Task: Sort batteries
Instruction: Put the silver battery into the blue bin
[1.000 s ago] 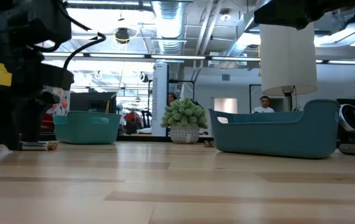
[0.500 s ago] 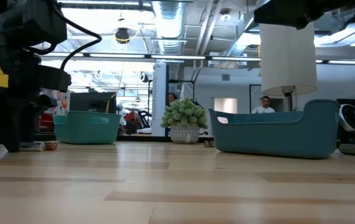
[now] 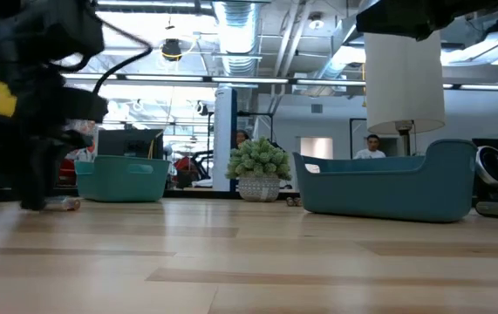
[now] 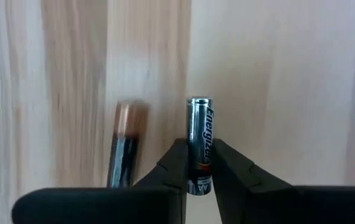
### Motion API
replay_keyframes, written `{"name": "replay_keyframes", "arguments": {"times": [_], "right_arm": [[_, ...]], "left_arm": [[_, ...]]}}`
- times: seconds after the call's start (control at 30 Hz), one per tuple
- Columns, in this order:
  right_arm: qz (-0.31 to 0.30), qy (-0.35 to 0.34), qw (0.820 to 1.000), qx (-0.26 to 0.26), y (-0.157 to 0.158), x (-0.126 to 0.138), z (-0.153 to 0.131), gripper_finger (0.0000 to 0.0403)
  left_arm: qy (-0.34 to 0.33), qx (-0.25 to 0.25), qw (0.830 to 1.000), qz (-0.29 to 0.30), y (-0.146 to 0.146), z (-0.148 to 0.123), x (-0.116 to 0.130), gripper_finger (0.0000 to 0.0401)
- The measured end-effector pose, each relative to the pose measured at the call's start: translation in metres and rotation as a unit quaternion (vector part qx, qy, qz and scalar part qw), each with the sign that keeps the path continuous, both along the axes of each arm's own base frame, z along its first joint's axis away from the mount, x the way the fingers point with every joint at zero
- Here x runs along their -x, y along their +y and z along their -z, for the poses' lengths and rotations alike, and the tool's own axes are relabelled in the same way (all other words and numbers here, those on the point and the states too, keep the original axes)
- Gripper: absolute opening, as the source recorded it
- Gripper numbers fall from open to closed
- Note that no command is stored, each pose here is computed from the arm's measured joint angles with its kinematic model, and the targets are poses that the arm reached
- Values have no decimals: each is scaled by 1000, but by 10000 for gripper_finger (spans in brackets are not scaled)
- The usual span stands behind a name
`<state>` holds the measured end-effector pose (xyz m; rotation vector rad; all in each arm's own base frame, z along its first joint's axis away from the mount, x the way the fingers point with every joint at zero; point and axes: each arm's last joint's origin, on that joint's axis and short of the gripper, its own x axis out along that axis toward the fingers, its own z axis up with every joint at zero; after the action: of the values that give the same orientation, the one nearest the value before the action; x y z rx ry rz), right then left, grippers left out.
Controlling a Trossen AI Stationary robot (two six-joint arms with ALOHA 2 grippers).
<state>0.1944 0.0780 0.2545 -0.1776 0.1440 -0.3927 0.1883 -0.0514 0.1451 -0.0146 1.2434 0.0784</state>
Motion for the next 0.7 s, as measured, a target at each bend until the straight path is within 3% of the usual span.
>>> {"name": "replay_keyframes", "arguments": {"times": [0.2,0.37,0.53,0.7], "right_arm": [[0,1,1000,2,0,0,0,150],[0,1,1000,3,0,0,0,150],[1,-25,1000,8,-1,-1,-7,150],[-7,-38,999,14,2,0,-11,150]], "left_arm": [[-46,6,999,22,-4,-12,-13,41],[-132,-12,990,54,-6,-30,-32,41],[-284,-32,957,52,10,-49,-62,41],[-380,-53,923,32,36,-54,-90,41]]}}
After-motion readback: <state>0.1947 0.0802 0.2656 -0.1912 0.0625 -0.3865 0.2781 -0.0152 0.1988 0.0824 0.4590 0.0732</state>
